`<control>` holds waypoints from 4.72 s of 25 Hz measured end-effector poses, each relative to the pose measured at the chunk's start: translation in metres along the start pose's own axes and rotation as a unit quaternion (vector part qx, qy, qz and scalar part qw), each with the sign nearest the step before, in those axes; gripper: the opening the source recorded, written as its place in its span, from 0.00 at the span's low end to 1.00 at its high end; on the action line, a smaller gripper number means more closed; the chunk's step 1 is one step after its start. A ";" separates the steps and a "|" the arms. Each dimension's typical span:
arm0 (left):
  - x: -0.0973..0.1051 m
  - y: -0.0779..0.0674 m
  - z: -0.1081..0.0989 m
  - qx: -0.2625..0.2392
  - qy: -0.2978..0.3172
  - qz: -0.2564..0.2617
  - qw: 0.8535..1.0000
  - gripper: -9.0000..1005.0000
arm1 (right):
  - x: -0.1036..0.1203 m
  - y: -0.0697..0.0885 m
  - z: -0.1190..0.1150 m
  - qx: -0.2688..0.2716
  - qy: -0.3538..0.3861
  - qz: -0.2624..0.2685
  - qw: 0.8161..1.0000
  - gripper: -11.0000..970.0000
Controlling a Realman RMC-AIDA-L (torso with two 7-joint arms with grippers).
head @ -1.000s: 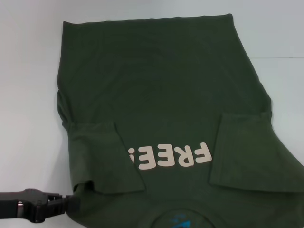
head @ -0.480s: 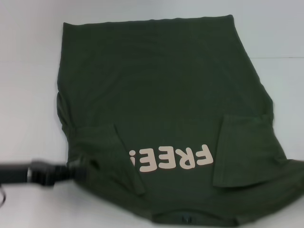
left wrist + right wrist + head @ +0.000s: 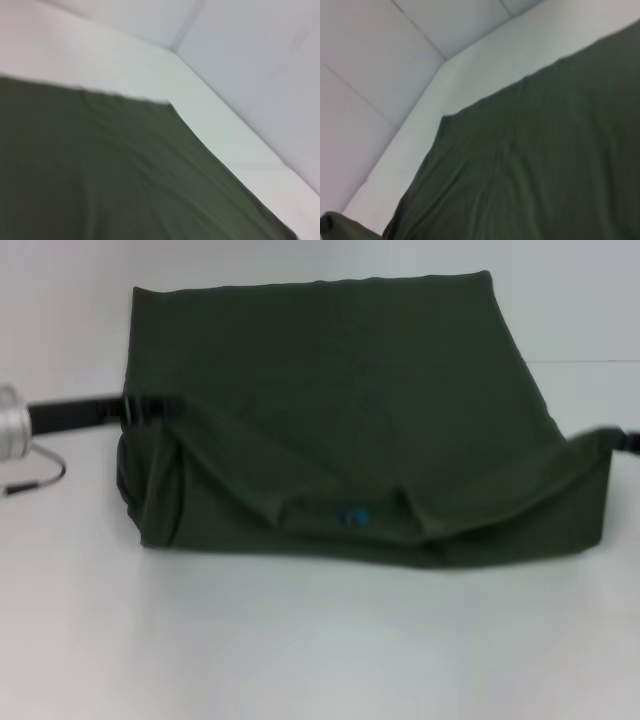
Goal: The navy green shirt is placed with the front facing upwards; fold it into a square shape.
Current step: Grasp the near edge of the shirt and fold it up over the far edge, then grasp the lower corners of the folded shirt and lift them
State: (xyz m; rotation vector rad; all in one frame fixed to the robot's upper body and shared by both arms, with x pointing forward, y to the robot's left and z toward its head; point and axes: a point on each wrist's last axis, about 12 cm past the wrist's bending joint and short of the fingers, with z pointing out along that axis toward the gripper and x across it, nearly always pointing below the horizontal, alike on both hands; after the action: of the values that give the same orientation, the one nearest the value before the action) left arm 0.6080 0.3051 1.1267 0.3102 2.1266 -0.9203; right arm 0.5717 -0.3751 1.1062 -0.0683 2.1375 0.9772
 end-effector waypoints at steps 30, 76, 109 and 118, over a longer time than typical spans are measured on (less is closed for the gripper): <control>-0.053 0.012 0.072 -0.223 -0.181 0.078 0.955 0.12 | -0.076 0.042 0.138 0.178 -0.093 -0.153 0.968 0.02; -0.010 0.017 0.040 -0.179 -0.224 0.017 0.958 0.68 | -0.068 0.047 0.131 0.146 -0.103 -0.169 0.969 0.60; 0.067 0.024 0.001 -0.154 -0.039 0.162 0.974 0.75 | -0.010 0.005 0.043 0.048 -0.015 0.005 0.999 0.61; 0.073 0.027 0.007 -0.175 0.008 0.189 0.966 0.74 | -0.007 0.005 0.046 0.052 -0.020 0.019 0.998 0.61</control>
State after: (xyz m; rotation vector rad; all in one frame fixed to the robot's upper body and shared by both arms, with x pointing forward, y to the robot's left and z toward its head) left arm 0.5768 0.3138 1.0553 0.5185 2.0966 -0.3166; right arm 0.6035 -0.3432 1.0952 0.0428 2.1548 0.8807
